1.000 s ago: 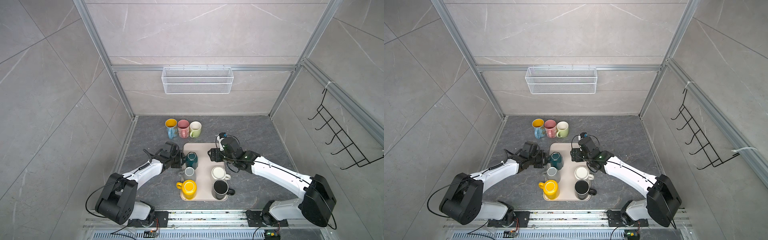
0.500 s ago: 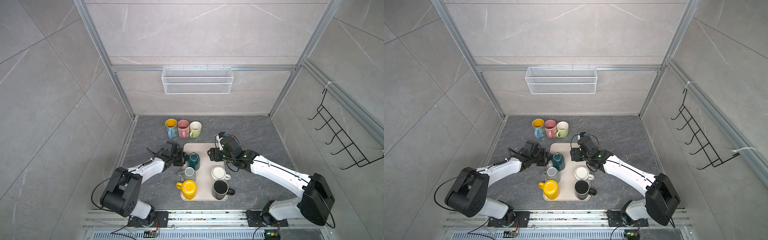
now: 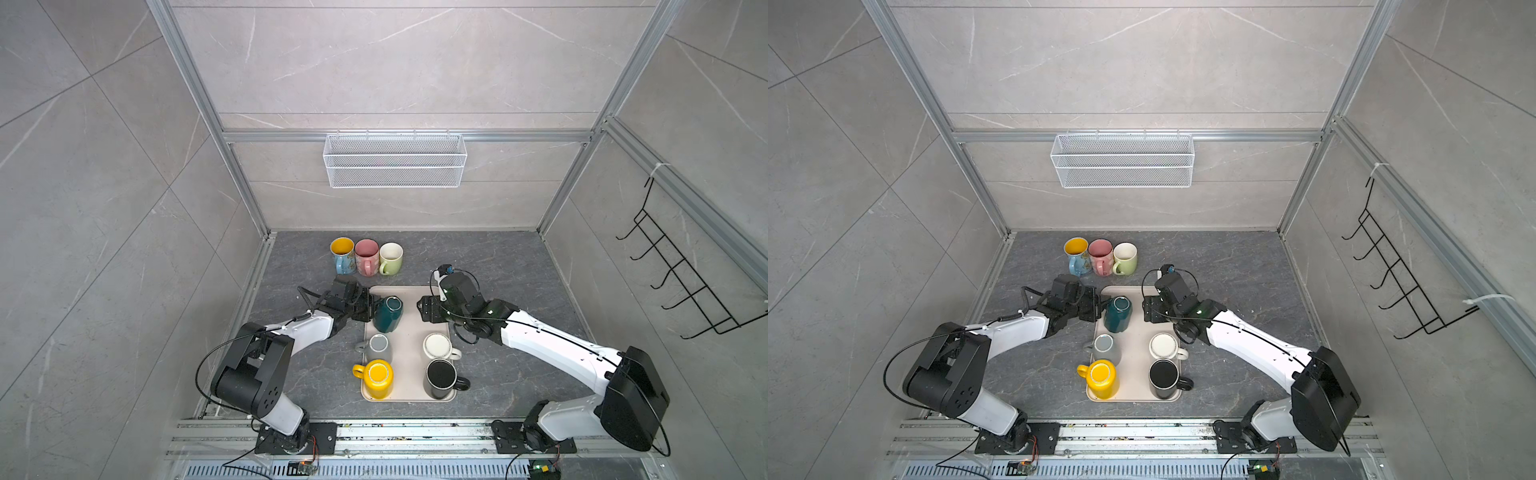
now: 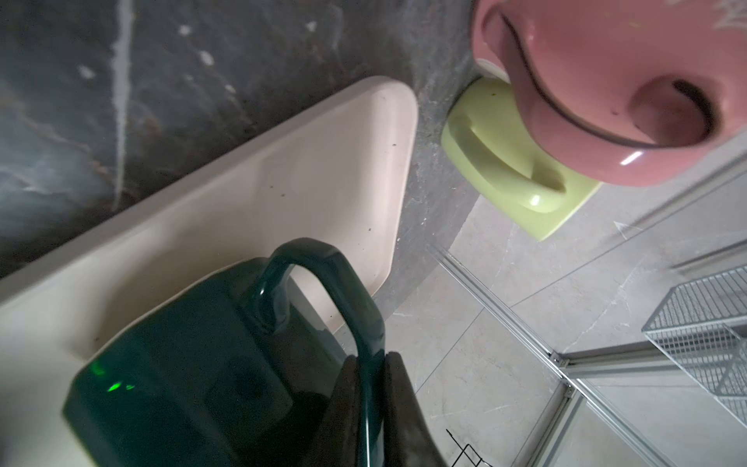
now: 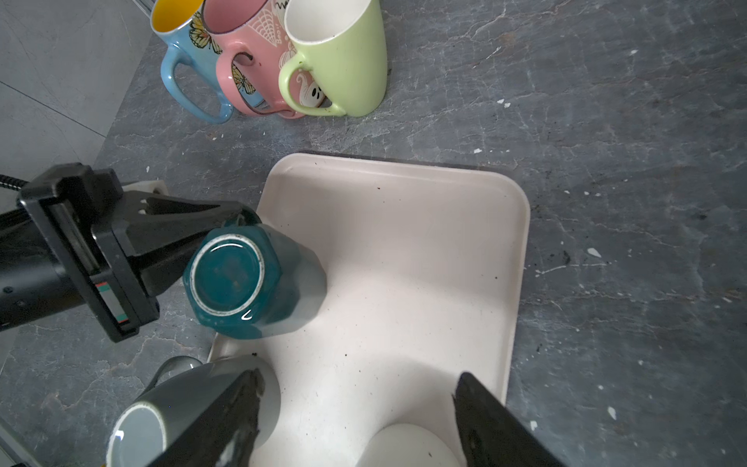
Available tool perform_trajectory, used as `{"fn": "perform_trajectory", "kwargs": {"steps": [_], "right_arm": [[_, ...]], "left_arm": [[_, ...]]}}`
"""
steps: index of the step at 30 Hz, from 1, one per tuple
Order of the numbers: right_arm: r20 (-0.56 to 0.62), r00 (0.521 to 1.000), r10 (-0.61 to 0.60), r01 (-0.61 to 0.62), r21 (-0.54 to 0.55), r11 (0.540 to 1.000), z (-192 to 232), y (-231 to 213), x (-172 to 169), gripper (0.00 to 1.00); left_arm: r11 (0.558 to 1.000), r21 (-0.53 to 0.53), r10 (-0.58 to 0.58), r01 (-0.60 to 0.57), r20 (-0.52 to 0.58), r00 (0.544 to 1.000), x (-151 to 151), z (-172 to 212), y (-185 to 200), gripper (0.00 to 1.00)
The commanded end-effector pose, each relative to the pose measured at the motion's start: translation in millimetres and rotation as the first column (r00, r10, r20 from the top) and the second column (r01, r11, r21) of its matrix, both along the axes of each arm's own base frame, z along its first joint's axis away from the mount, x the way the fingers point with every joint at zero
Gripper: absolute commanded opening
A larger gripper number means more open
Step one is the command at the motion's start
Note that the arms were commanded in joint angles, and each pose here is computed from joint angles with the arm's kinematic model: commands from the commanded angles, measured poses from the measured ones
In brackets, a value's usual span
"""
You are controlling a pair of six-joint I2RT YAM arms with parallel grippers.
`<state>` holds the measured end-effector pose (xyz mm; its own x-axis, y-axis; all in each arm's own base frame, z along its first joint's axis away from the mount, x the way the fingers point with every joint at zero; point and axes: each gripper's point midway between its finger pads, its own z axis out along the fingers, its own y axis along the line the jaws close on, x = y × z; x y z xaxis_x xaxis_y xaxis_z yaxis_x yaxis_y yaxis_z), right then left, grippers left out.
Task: Turn the mug right side up
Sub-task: 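Grasp the dark green mug's handle with the left gripper, then lift the dark green mug and tilt it upright with the left gripper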
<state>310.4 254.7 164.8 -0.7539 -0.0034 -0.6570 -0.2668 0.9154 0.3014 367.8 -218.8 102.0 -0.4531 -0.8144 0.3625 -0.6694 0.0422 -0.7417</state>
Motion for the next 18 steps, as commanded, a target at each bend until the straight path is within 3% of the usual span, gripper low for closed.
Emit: {"fn": "perform_trajectory", "kwargs": {"steps": [1, 9, 18], "right_arm": [[0.013, 1.000, -0.002, 0.002, -0.017, 1.000, 7.5, -4.1, 1.0, 0.77], [0.006, 1.000, 0.003, -0.003, -0.007, 1.000, 8.1, -2.7, -0.6, 0.77], [0.002, 1.000, 0.010, -0.010, 0.000, 1.000, 9.2, -3.4, -4.1, 0.76]], "left_arm": [[0.998, 0.059, -0.031, 0.019, 0.211, 0.977, 20.6, 42.6, 2.6, 0.00], [0.965, 0.251, -0.178, 0.073, 0.428, 0.886, 24.6, 96.4, 6.7, 0.00], [0.896, 0.438, -0.350, 0.075, 0.592, 0.726, 15.1, 142.3, 8.5, 0.00]]}}
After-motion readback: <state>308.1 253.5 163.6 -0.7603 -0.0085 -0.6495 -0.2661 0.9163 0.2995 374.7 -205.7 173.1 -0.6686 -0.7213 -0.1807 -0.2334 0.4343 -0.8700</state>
